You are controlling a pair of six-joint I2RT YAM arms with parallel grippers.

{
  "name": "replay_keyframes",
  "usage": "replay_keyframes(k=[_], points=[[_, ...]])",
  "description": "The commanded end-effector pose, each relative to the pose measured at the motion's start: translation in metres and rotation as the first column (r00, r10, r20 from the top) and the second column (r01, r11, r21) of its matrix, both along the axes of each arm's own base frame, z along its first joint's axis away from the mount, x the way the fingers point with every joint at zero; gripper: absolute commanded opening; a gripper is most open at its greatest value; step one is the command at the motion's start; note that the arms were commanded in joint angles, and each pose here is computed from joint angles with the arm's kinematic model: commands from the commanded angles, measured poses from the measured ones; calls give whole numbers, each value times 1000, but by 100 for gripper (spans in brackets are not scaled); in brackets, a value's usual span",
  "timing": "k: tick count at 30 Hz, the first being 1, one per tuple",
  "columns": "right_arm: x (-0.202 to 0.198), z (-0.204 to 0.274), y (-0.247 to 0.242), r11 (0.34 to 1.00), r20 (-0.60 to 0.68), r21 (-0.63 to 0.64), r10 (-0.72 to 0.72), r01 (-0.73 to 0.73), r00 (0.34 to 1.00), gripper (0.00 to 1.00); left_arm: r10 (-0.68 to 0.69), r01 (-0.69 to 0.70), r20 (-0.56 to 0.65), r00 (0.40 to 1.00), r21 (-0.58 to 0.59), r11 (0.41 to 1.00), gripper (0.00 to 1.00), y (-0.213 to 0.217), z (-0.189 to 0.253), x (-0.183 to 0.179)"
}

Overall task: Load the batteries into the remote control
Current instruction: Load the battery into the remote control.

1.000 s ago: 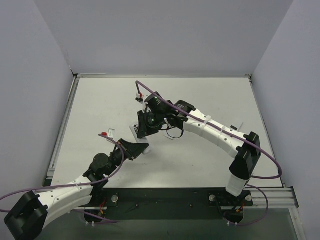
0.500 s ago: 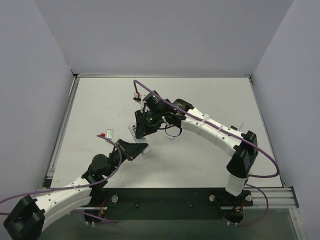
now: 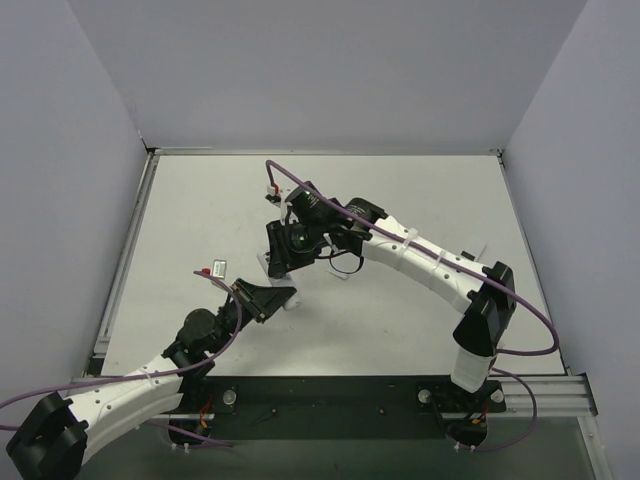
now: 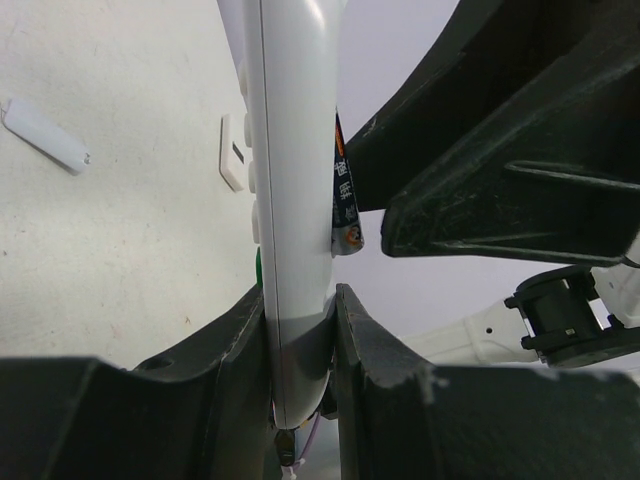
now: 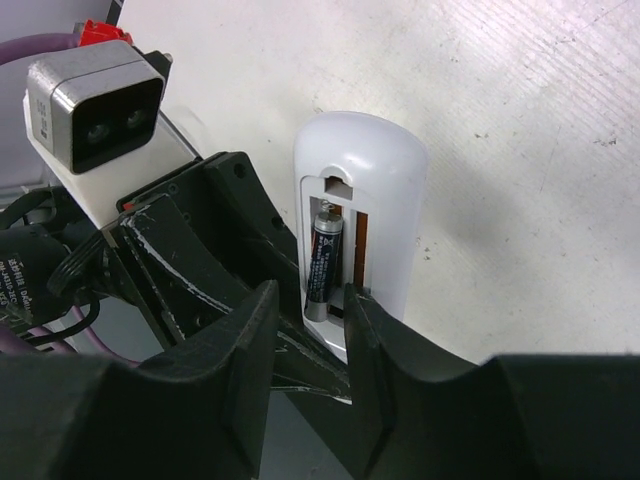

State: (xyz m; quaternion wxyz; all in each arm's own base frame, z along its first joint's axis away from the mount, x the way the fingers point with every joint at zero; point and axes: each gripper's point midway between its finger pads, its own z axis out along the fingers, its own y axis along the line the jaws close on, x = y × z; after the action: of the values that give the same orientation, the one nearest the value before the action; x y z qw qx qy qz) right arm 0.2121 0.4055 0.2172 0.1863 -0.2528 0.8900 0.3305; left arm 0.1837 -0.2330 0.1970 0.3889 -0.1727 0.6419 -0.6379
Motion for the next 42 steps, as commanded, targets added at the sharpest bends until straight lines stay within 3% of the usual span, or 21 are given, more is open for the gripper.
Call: replay_keyframes(k=[1, 8, 11, 15, 23, 26, 27, 30, 37, 38, 41, 42], points=[[2, 5, -8, 999, 41, -35, -10, 12, 999, 31, 20, -19, 15, 1000, -53, 998, 0, 9, -4, -4], [2, 27, -8, 1000, 96, 10, 15, -16, 995, 38, 18, -18, 0, 1000, -52, 998, 0, 9, -8, -4], [1, 40, -8, 998, 134, 44, 39, -45, 990, 47, 11, -12, -8, 1000, -51, 999, 0, 8, -11, -5], [-3, 62, -14, 990, 229, 106, 67, -93, 971, 61, -2, 1, -17, 1000, -51, 999, 0, 7, -13, -7], [-9, 85, -28, 952, 434, 208, 115, -224, 893, 71, -16, 15, -22, 1000, -50, 999, 0, 5, -15, -9], [-17, 90, -31, 905, 530, 263, 155, -335, 834, 71, -23, 22, -22, 999, -55, 998, 0, 5, -14, -10], [-17, 99, -32, 880, 613, 264, 164, -395, 773, 71, -26, 25, -19, 999, -58, 998, 0, 5, -13, -11], [-23, 90, -34, 838, 707, 230, 206, -495, 677, 71, -29, 28, -16, 999, -57, 998, 0, 4, -12, -11], [-32, 75, -32, 758, 781, 107, 336, -643, 526, 67, -75, 74, -21, 997, -62, 995, 0, 0, -12, -18], [-33, 70, -32, 732, 811, 59, 361, -679, 460, 64, -77, 75, -19, 997, -64, 995, 0, 0, -10, -18], [-37, 69, -31, 673, 854, -10, 390, -739, 343, 55, -90, 89, -9, 996, -65, 994, 0, -2, -7, -19], [-39, 65, -32, 661, 848, -26, 411, -750, 333, 54, -103, 102, -6, 995, -62, 993, 0, -4, -6, -21]])
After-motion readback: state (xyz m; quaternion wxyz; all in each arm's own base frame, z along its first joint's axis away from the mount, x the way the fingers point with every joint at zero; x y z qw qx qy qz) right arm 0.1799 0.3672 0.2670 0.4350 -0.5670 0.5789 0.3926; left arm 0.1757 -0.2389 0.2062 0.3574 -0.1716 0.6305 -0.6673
